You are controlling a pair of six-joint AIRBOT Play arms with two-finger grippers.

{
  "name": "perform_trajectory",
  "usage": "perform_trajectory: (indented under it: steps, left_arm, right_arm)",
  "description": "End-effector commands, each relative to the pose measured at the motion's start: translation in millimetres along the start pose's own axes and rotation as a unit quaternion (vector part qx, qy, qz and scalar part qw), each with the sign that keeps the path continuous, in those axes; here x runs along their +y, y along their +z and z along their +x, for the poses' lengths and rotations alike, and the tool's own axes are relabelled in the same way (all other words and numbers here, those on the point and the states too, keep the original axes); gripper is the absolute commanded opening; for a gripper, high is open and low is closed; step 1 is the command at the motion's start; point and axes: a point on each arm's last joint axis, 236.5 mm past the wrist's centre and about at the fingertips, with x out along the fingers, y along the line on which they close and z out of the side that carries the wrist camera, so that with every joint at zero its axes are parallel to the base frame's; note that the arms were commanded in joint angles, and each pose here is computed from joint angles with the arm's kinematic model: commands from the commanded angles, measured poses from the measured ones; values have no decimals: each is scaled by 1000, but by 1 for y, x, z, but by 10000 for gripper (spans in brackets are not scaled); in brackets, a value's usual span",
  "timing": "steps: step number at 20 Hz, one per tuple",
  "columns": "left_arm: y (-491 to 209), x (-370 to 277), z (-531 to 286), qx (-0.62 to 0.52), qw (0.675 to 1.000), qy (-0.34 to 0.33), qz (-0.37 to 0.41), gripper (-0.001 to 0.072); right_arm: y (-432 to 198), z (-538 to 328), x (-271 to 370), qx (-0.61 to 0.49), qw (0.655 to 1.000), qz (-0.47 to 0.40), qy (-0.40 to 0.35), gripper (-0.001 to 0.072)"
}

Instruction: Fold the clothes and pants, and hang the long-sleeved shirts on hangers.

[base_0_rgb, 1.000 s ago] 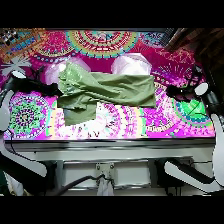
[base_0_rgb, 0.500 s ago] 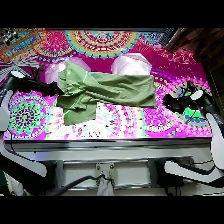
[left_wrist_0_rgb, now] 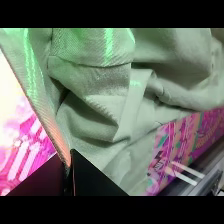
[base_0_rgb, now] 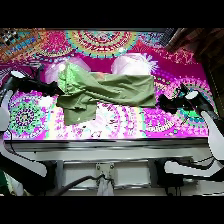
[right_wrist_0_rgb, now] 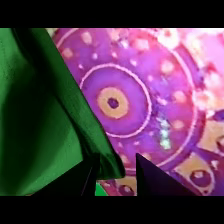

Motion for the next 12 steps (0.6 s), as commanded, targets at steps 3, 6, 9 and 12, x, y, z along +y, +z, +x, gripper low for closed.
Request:
perform_trajectory:
  steps: [3,6,9,12]
  left_arm:
    - [0,0,-1,1,1000,-1,0,8]
    - [-1,-1,-1,2,1000,-1,0,8]
    - [0,0,-1,1,1000,-1,0,9]
    - [0,0,-1,1,1000,-1,0,9]
  right_arm:
    - [-11,23,8,18,1000,-9,-3,267]
    - [-6,25,7,9,1000,-7,-2,149]
    - [-4,25,8,3,1000,-7,-2,148]
    - [-3,25,5,3,1000,-11,-7,151]
